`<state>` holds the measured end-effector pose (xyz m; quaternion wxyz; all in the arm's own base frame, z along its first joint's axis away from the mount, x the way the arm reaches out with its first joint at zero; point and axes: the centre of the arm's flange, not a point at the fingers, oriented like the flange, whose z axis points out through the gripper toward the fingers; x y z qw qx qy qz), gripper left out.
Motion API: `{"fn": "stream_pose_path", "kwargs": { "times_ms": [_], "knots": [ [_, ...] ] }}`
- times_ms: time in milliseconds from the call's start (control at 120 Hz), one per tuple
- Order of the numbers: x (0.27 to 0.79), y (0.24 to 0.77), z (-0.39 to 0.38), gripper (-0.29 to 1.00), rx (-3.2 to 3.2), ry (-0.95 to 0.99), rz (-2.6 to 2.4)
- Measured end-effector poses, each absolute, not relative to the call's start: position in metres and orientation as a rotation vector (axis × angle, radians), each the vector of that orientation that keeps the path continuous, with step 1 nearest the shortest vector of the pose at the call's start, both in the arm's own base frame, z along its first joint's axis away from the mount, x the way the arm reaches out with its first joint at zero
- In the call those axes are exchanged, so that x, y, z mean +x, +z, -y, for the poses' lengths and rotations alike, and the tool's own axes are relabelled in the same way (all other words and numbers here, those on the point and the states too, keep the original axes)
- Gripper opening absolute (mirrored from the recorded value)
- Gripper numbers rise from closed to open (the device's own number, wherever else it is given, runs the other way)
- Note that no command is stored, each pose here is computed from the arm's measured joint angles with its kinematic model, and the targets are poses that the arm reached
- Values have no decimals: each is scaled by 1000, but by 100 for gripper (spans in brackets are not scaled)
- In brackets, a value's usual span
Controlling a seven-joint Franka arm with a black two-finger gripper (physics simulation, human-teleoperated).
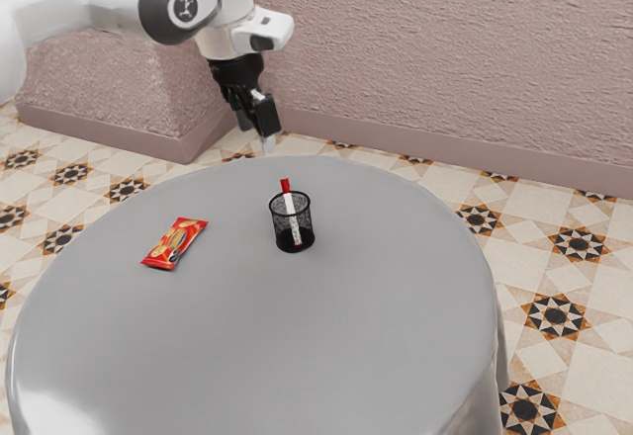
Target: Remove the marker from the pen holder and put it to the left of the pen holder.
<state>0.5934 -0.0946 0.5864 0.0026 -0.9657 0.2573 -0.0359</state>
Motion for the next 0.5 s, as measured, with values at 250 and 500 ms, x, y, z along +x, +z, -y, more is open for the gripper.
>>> {"fn": "stream_pose_path", "kwargs": {
  "times_ms": [250, 500],
  "knots": [
    [576, 555, 83, 68, -3016, 145, -800],
    [646, 495, 54, 69, -3126, 236, -759]
  ]
}}
